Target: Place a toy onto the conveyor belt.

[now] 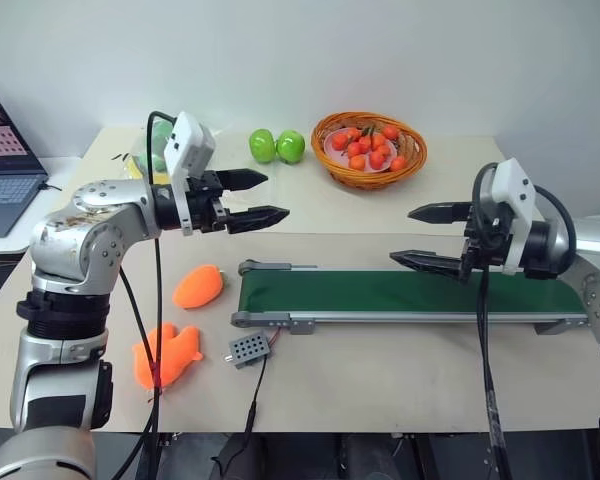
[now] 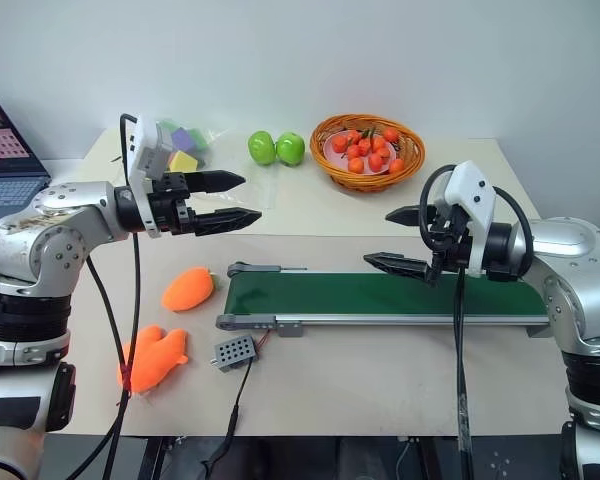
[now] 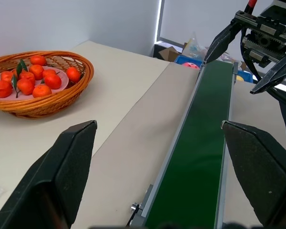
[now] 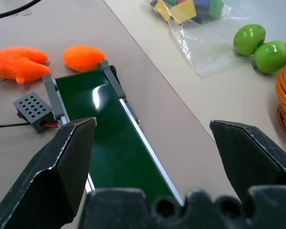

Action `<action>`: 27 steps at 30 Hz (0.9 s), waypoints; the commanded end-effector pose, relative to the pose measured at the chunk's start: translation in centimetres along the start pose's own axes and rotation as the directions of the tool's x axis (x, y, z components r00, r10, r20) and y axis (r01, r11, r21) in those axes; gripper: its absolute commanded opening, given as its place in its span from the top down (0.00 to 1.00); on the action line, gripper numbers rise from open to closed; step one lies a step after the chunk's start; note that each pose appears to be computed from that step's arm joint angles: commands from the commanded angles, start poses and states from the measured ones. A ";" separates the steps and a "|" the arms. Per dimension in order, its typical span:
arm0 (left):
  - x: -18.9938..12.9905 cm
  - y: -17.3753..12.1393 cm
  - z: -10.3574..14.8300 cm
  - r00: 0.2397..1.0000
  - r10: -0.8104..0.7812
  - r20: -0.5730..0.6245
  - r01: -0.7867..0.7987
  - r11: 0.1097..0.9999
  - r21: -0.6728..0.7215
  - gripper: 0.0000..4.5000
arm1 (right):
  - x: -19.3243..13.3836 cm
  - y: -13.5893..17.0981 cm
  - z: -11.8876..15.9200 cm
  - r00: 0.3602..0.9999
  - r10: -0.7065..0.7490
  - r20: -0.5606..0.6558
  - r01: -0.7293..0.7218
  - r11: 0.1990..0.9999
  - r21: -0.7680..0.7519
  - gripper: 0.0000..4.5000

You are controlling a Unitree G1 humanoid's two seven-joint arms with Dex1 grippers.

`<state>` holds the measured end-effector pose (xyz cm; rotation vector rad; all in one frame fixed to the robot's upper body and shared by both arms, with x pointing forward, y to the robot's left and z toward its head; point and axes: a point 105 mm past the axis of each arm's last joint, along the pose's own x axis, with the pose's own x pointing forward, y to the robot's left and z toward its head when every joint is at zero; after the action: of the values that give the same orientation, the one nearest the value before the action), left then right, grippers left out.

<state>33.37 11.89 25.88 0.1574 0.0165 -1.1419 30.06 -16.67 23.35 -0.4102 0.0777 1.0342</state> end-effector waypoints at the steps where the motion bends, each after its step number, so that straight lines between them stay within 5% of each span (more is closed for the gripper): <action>1: -0.3 -0.4 0.9 1.000 -0.012 0.002 0.012 0.999 0.051 0.01 | -0.4 0.0 1.3 0.999 -0.012 0.035 0.013 0.999 -0.043 0.00; 12: -1.4 0.1 0.1 1.000 0.021 -0.015 -0.021 1.000 0.005 0.01 | -0.2 0.1 1.2 1.000 0.003 0.031 -0.002 0.999 -0.043 0.00; 20: -9.7 3.1 -4.6 0.961 0.251 -0.115 -0.275 0.913 -0.301 0.01 | 0.5 -0.1 0.9 0.999 0.035 0.019 -0.035 0.998 -0.046 0.00; 27: -15.0 -0.1 -8.6 0.946 0.209 -0.246 -0.309 0.809 -0.500 0.01 | 1.2 -0.1 0.9 0.997 0.071 0.022 -0.070 0.997 -0.044 0.00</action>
<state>28.68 26.51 17.93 -0.2253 0.4605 -0.7685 30.73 -15.65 22.68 -0.3998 0.1038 1.1052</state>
